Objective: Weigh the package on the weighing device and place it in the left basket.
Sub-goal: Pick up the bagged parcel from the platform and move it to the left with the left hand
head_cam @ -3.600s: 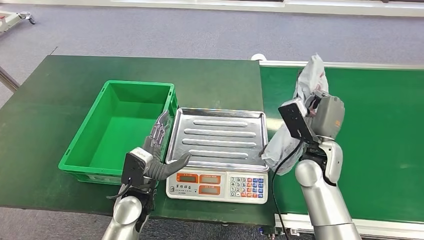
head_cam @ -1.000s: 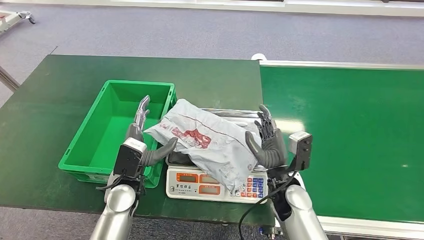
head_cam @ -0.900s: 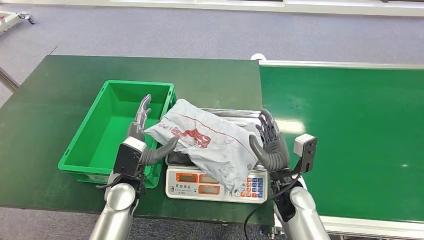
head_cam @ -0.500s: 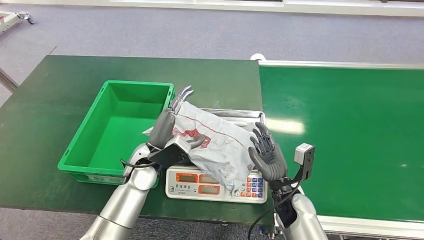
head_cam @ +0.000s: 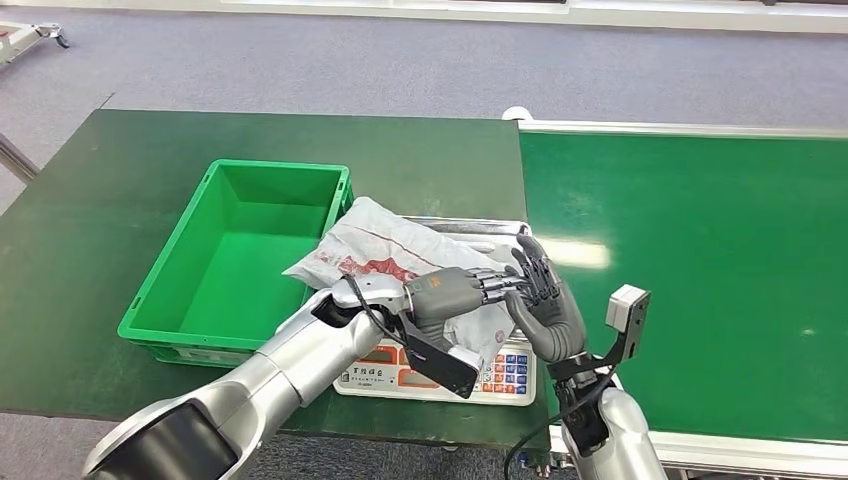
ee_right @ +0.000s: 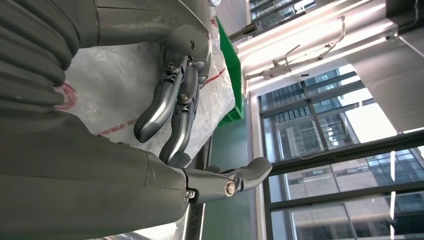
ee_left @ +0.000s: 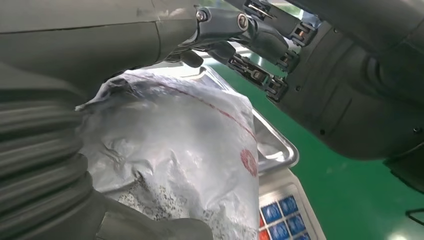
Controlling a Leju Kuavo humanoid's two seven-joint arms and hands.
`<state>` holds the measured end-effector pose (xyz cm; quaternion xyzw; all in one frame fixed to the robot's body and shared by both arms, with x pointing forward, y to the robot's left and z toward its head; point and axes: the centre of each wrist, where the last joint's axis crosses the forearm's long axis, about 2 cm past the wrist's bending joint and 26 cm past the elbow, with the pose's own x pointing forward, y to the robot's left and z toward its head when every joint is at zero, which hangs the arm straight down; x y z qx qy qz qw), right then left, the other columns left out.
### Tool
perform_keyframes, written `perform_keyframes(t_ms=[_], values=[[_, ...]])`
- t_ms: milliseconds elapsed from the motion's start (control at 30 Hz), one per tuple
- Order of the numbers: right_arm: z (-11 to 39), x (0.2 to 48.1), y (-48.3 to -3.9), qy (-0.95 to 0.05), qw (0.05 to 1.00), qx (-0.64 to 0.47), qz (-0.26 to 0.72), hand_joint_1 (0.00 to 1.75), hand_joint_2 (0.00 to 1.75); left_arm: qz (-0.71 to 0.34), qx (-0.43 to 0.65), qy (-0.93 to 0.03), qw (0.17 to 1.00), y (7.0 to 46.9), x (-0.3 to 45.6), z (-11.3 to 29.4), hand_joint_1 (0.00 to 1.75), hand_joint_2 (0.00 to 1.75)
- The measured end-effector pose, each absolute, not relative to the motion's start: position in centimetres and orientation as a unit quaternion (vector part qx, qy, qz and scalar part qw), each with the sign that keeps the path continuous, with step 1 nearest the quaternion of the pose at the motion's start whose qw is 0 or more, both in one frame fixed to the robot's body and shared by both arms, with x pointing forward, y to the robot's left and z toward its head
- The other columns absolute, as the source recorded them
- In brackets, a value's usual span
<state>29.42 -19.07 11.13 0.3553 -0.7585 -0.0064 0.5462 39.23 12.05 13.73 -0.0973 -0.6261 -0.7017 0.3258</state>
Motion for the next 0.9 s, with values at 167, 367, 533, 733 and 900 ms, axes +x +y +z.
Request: perform_keyframes(t_ms=[167, 367, 533, 733, 900], values=[[10.78, 28.88, -19.37, -0.757, 0.549, 0.353, -0.005, 0.00, 1.75, -0.720, -0.096, -0.608, 0.320, 12.22, 39.38, 13.66, 0.00, 1.75], [10.56, 28.64, -19.51, -0.756, 0.552, 0.352, -0.005, 0.00, 1.75, -0.728, -0.094, -0.601, 0.316, 12.28, 39.47, 13.67, 0.00, 1.75], [10.53, 28.63, -19.58, -0.755, 0.553, 0.352, -0.004, 0.00, 1.75, -0.731, -0.092, -0.599, 0.314, 12.30, 39.55, 13.74, 0.00, 1.75], [10.57, 28.64, -19.63, -0.756, 0.552, 0.351, -0.003, 0.00, 1.75, -0.732, -0.092, -0.597, 0.315, 12.40, 39.58, 13.68, 0.00, 1.75], [10.57, 28.64, -19.65, -0.756, 0.552, 0.351, -0.003, 0.00, 1.75, -0.732, -0.093, -0.596, 0.315, 12.42, 39.59, 13.67, 0.00, 1.75]])
